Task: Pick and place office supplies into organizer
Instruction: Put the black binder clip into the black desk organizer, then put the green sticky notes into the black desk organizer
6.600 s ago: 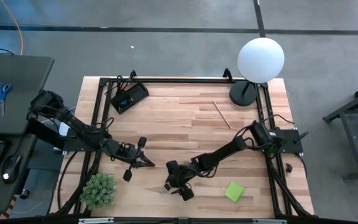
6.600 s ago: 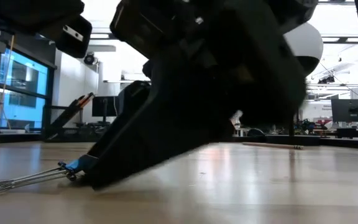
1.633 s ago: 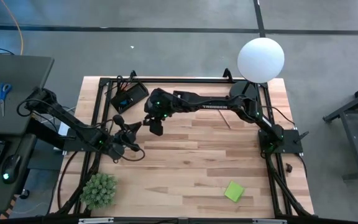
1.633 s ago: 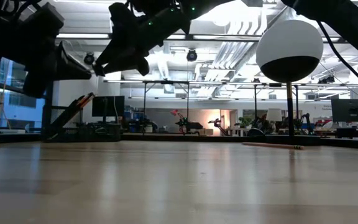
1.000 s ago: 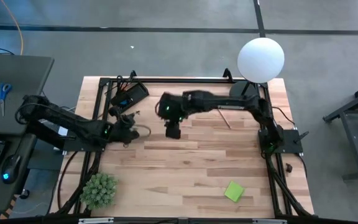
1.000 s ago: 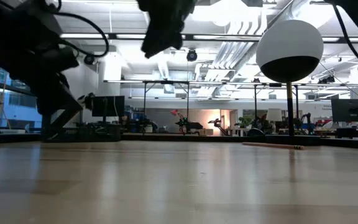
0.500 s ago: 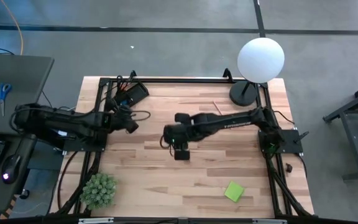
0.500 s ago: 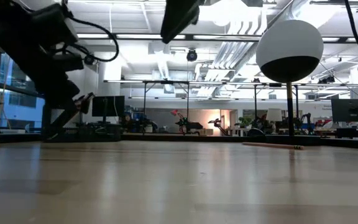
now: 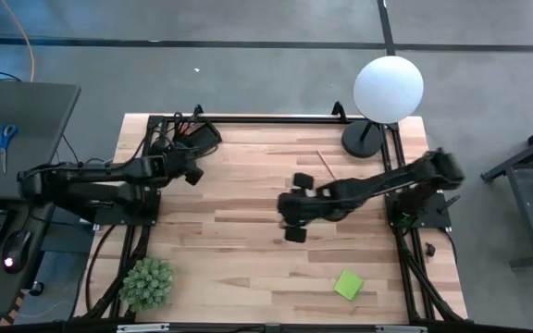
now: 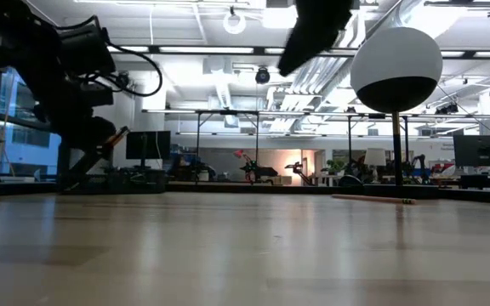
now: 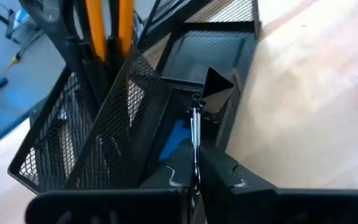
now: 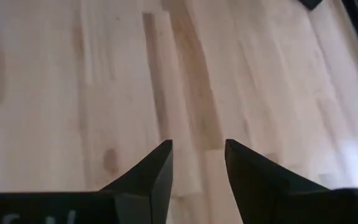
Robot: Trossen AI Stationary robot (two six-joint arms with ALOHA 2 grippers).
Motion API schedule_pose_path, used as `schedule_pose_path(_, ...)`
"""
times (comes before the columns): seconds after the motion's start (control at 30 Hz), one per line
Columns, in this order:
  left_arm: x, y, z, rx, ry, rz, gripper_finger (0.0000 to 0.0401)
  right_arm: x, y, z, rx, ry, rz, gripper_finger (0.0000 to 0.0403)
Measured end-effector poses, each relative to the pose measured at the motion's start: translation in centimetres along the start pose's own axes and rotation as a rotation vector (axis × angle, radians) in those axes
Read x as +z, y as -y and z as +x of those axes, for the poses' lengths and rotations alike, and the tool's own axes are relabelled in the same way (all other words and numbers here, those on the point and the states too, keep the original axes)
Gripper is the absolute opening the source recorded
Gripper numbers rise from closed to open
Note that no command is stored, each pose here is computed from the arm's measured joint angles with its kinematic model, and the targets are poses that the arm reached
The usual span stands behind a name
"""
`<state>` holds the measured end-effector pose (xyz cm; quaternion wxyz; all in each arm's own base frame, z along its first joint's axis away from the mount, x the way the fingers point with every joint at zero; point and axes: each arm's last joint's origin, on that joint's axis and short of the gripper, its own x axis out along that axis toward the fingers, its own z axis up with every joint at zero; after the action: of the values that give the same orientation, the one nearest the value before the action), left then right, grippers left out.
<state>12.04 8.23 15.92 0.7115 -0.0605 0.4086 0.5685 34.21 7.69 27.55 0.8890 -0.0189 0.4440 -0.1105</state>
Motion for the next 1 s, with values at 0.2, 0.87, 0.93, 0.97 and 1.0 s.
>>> schedule_pose_path(0.2,0.1,-0.8,1.3,-0.027,-0.098,-0.058,0.0017,-6.2,0.0,-0.6,0.108,0.193,0.109,0.0138)
schedule_pose_path(0.87,0.0,-1.5,2.6,-0.041,-0.176,-0.119,0.0191,-12.9,0.2,-0.3,0.107,0.341,0.179,0.0138)
schedule_pose_path(0.93,0.2,-1.4,2.3,-0.097,-0.166,-0.12,0.0183,-13.1,0.6,-0.1,-0.002,0.342,0.19,0.0138)
schedule_pose_path(0.97,0.3,-1.3,2.1,-0.116,-0.15,-0.118,0.0179,-13.2,1.0,0.0,-0.067,0.343,0.202,0.0138)
schedule_pose_path(1.0,0.4,-1.3,1.8,-0.133,-0.13,-0.119,0.0174,-13.2,1.5,0.1,-0.122,0.342,0.219,0.0138)
